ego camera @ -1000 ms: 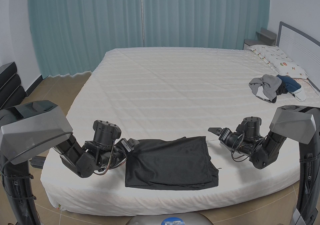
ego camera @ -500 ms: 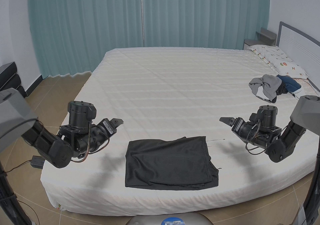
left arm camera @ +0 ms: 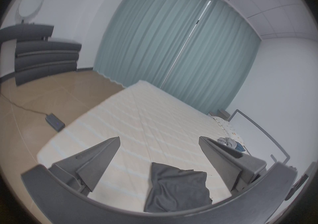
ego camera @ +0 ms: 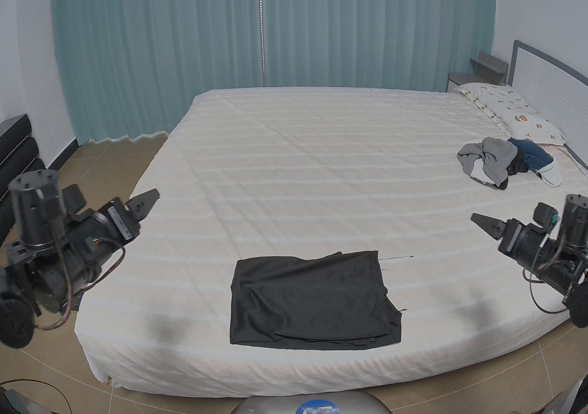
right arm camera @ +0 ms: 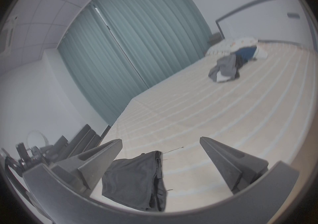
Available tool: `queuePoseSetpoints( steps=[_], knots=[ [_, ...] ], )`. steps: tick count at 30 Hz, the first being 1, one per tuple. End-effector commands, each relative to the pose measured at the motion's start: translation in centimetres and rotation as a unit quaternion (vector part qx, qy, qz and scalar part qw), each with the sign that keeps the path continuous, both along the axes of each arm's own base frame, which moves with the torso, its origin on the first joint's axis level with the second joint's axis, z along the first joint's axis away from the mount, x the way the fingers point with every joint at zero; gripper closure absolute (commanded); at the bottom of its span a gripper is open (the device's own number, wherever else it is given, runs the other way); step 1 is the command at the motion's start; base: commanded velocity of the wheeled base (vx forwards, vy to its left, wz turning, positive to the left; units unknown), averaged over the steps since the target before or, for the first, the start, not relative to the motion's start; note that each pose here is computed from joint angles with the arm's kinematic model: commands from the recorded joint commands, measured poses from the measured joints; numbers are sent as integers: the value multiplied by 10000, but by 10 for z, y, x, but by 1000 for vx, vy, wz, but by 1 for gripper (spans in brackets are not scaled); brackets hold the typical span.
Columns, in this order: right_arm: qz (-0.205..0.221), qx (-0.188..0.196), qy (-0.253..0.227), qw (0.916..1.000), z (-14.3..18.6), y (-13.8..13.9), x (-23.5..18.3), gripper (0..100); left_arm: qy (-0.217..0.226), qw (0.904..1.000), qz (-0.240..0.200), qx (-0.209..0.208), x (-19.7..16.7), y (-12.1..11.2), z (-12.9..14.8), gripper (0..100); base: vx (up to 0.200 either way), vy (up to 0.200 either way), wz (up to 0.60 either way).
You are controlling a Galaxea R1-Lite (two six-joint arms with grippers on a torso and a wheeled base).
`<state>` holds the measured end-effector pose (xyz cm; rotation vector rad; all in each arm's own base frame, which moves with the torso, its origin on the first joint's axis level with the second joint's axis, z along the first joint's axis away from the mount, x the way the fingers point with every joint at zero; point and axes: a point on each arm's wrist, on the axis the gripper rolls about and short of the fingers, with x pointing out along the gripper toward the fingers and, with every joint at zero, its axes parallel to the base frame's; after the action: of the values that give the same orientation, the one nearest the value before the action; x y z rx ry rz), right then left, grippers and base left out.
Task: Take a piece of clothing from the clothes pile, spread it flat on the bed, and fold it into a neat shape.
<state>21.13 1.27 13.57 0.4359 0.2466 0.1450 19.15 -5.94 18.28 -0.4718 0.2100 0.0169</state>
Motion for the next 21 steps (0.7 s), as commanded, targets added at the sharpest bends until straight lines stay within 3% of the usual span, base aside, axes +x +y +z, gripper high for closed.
queuePoseSetpoints(
  steps=[1,7,11,16,21],
  knots=[
    [-455,-821,-875,9917,17,-17,-99,0,-933,9931,465,534,-95,35,18,0,0,0,0],
    [-470,-876,-964,9904,16,-14,-146,0,-1088,9886,571,872,-145,54,17,0,0,0,0],
    [-293,-1115,-868,9895,7,-11,-178,0,-1196,9833,833,1089,-175,64,9,0,0,0,0],
    [323,-1512,-869,9841,-3,-10,-217,0,-1296,9708,1448,1405,-207,70,-5,0,0,0,0],
    [454,-1869,-829,9778,-17,-11,-240,0,-1488,9564,1639,1904,-232,72,-19,0,0,0,0]
  ],
)
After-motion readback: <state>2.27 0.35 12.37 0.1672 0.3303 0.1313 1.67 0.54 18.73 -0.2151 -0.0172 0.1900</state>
